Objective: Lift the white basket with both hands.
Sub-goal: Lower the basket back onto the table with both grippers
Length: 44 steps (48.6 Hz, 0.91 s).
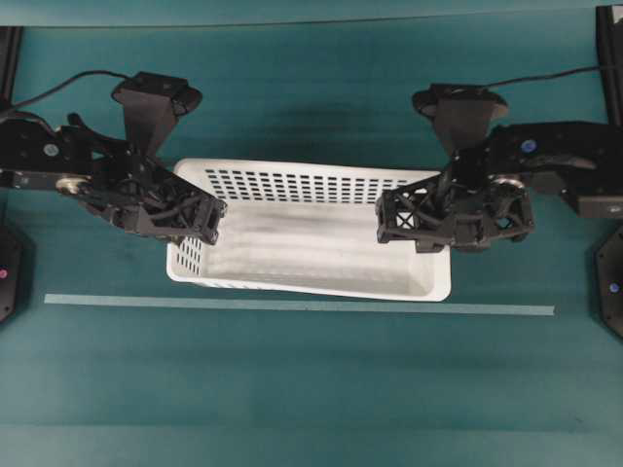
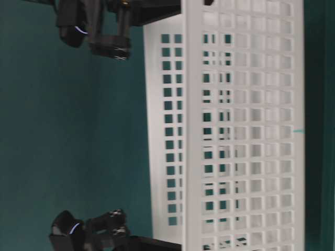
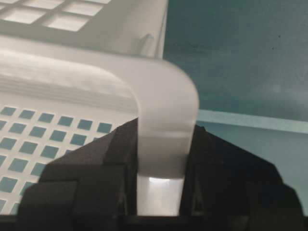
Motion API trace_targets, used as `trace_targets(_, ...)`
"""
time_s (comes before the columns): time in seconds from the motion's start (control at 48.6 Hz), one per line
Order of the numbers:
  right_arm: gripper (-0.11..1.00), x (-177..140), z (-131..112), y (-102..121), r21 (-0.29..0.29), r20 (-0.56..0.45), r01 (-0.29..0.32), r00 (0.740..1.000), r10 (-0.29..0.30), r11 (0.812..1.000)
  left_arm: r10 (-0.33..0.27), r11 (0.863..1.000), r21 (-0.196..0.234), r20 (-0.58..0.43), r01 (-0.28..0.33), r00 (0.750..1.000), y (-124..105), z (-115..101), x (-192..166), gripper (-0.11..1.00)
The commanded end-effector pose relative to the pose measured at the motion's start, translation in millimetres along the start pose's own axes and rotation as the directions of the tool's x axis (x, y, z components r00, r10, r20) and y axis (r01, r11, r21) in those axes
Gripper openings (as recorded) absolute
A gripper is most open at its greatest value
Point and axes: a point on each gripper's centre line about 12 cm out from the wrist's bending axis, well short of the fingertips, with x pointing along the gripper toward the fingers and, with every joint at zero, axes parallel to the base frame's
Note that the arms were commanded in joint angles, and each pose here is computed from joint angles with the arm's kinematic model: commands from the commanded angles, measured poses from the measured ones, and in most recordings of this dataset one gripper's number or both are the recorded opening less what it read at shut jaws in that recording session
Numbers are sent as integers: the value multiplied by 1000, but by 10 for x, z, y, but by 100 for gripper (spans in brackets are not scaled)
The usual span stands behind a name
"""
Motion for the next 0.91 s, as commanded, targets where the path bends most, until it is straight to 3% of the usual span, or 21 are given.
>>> trace_targets(0.0,18,109,-95,48,-63,-12,15,1000,-16,998,1,1000,9,5,-1,1000,-20,20,64,10)
trace_targets(0.206,18,212,-104,-24,-60,-16,36,999,-37,998,13,1000,7,-2,-13,1000,40,-12,110,10)
trace_targets(0.453,18,253,-101,-38,-58,-11,21,1000,-22,998,-2,1000,4,3,2,1000,32,-31,133,10)
trace_targets(0.659,18,267,-99,-36,-58,-11,20,1000,-21,998,-12,999,-43,-2,12,1000,10,-93,156,10)
trace_targets(0.885,18,281,-78,-50,-54,-9,23,1000,-24,998,-22,999,-39,1,22,1000,27,-123,200,9)
